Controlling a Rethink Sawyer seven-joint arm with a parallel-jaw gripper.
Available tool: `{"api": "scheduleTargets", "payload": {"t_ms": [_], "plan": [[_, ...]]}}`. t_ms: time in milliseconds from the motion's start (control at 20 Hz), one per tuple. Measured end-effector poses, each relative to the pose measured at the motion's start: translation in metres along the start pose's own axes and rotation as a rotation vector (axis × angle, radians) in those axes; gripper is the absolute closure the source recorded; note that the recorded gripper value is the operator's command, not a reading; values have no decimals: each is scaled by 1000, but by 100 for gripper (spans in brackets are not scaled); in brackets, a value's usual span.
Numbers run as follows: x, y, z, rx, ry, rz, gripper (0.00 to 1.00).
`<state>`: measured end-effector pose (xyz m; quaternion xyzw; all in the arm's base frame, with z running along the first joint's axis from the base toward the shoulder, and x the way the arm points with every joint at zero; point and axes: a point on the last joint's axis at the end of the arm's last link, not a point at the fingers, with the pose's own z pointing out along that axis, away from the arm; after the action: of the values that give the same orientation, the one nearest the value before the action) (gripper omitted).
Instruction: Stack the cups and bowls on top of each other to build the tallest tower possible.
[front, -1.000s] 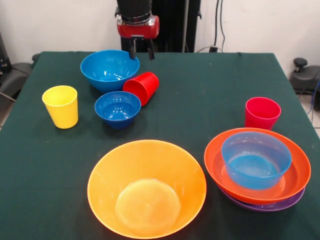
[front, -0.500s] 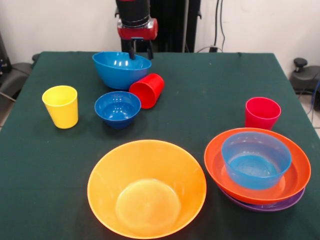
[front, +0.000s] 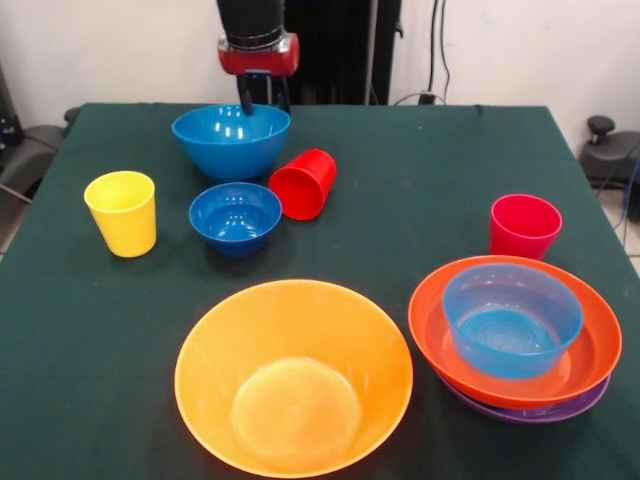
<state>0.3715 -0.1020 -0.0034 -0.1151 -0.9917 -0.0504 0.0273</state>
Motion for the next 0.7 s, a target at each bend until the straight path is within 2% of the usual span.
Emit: {"api": "scheduleTargets", "payload": {"t_ms": [250,600,650,700], "plan": [[-19,-6,-6,21,-42,-6,0],[-59,-10,-9,46,-117,-26,0],[-72,-11,-9,52,-139,-32,0],[-77,-11,-9,54,-147,-35,0]]}}
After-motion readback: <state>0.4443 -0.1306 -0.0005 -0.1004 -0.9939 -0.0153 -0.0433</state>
